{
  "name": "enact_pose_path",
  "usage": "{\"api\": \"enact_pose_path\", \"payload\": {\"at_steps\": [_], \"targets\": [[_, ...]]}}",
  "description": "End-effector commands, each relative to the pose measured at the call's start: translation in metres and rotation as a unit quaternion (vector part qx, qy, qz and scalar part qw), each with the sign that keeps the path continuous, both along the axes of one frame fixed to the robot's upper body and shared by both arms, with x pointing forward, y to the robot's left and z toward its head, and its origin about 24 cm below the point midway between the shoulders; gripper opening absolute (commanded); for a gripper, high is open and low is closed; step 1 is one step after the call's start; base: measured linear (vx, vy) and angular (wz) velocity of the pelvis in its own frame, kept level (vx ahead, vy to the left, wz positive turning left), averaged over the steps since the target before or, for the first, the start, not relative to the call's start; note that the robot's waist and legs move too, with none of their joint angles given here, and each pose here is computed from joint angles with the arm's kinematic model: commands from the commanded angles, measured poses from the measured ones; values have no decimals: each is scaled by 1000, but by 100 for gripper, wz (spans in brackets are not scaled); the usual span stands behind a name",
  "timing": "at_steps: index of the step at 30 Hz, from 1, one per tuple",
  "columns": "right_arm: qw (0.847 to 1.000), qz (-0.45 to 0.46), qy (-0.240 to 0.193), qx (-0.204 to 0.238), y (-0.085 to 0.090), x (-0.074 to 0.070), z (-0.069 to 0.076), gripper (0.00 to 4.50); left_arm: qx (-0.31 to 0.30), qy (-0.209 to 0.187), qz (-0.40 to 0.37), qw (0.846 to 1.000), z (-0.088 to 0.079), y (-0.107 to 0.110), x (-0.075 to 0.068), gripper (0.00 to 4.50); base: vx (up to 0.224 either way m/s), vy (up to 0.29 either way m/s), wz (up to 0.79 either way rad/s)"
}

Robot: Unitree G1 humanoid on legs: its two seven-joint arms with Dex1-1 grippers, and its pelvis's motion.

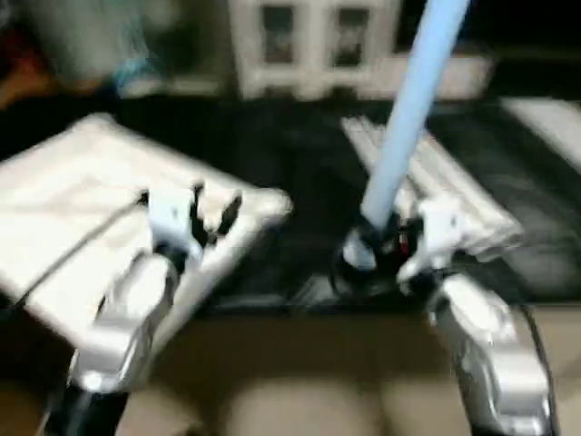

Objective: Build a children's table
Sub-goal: Insert table leg to table base

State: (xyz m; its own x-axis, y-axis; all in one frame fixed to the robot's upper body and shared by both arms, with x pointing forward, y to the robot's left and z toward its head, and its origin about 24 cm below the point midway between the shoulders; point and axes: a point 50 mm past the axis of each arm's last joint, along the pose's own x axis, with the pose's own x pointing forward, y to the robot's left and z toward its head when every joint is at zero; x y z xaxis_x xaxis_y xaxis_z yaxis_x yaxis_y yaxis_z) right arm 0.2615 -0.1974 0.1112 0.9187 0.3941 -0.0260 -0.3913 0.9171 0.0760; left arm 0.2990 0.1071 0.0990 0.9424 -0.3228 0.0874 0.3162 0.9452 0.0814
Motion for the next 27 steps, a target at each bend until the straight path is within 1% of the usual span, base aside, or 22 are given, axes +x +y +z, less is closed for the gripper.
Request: {"api": "enact_pose_path", "payload": {"at_steps": [1,3,6,8,9,12,15,16,18,19,20,21,22,24,25,27], "targets": [[1000,-2,-21,-7,-5,0,8,191,4,5,4,1000,-3,1,0,354,435,37,112],[1000,-5,-23,-10,-7,1,9,191,3,6,3,1000,-3,0,0,354,188,10,46],[999,-9,-27,-18,-10,3,11,191,3,8,4,1000,-4,0,0,354,-165,6,49],[999,-10,-29,-9,-12,2,11,191,1,14,11,1000,-6,1,0,354,37,7,81],[1000,-15,-27,-1,-13,3,11,191,-2,19,15,1000,-6,2,0,354,182,29,49],[1000,-15,-27,-3,-14,3,11,191,-10,27,28,999,-7,7,1,354,205,61,21],[1000,-9,-28,-10,-16,3,12,191,-36,38,-10,999,0,18,1,354,12,50,13],[999,-4,-28,-15,-17,3,13,191,-52,55,-45,996,3,25,0,354,66,98,2],[1000,-2,-27,-16,-17,3,12,191,-45,73,-73,994,5,32,-2,354,61,103,2],[1000,5,-23,-16,-18,3,12,191,0,121,-116,986,3,48,-8,354,13,68,-3],[1000,9,-21,-18,-18,3,11,191,20,145,-121,982,2,58,-11,354,13,68,-3],[1000,15,-18,-19,-18,3,10,191,43,173,-107,978,1,72,-14,354,0,0,0],[999,20,-17,-19,-18,3,9,191,51,189,-83,977,2,82,-14,354,-61,-4,-7],[999,29,-14,-21,-16,4,8,191,59,213,-45,974,3,96,-14,354,-69,-10,-5],[999,30,-14,-22,-16,4,8,191,59,216,-40,974,3,98,-14,354,-80,-23,0],[999,36,-13,-29,-14,5,7,191,49,243,-6,969,0,108,-13,354,-78,-23,0]]}}
